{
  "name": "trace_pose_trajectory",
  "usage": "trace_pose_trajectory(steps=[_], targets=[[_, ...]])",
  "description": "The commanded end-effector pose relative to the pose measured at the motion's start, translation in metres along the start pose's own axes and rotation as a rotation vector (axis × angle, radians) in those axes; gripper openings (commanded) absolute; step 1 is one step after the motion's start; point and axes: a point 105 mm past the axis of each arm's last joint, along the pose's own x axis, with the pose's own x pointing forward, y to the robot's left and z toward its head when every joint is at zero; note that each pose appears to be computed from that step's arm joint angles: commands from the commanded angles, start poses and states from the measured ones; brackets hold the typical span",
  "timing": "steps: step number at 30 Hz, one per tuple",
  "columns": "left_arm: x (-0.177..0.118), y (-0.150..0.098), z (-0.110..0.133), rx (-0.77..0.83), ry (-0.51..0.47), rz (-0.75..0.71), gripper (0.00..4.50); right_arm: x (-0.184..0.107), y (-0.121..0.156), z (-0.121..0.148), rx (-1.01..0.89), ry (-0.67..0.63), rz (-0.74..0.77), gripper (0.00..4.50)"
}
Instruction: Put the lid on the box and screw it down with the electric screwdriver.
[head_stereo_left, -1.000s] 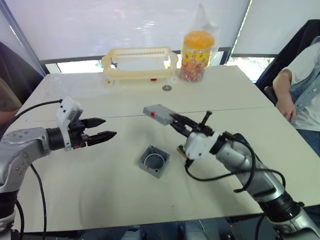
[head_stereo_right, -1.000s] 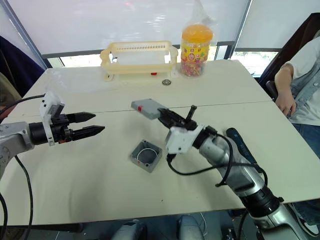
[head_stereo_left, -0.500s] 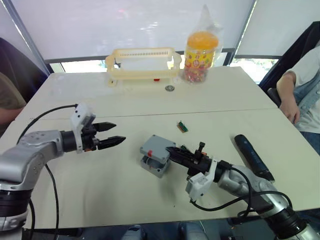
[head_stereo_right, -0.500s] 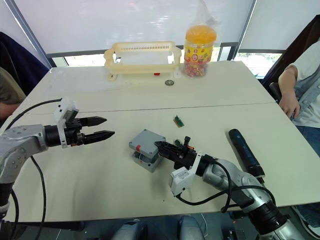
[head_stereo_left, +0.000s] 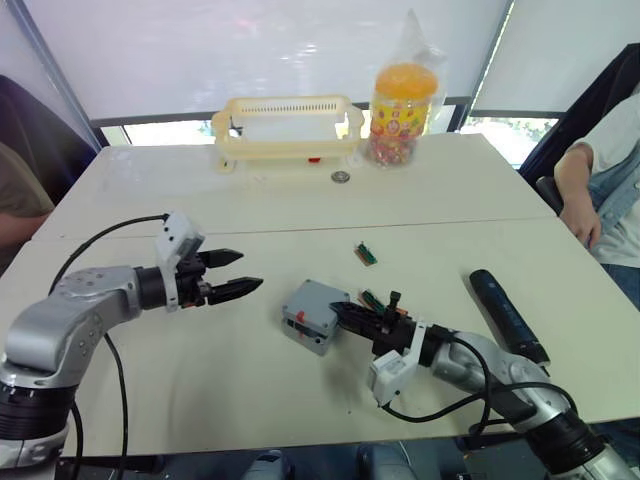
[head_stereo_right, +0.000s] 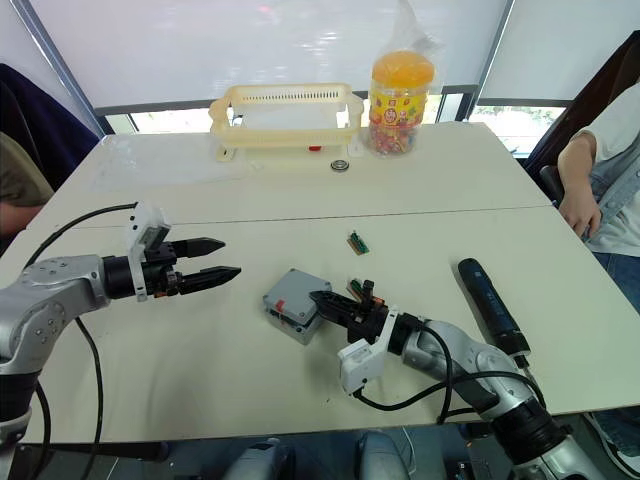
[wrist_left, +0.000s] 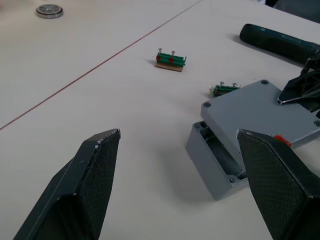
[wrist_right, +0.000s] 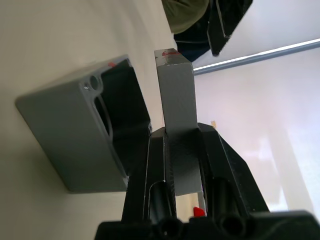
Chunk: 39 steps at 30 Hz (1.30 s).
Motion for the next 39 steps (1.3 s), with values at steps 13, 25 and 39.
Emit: trace_pose_trajectory(steps=[13, 25, 39], targets=[[0.004, -0.003, 0.009, 0.029, -0.030, 0.002, 3.82, 0.008, 0.008, 0.003, 0.001, 0.010, 0.013, 0.08], [0.028, -0.013, 0.013, 0.104, -0.033, -0.074, 3.82, 0.005, 0.018, 0.008, 0.013, -0.003, 0.034, 0.08], [0.055, -0.016, 0.009, 0.165, -0.032, -0.130, 3.82, 0.004, 0.021, -0.002, 0.006, 0.038, 0.043, 0.08]])
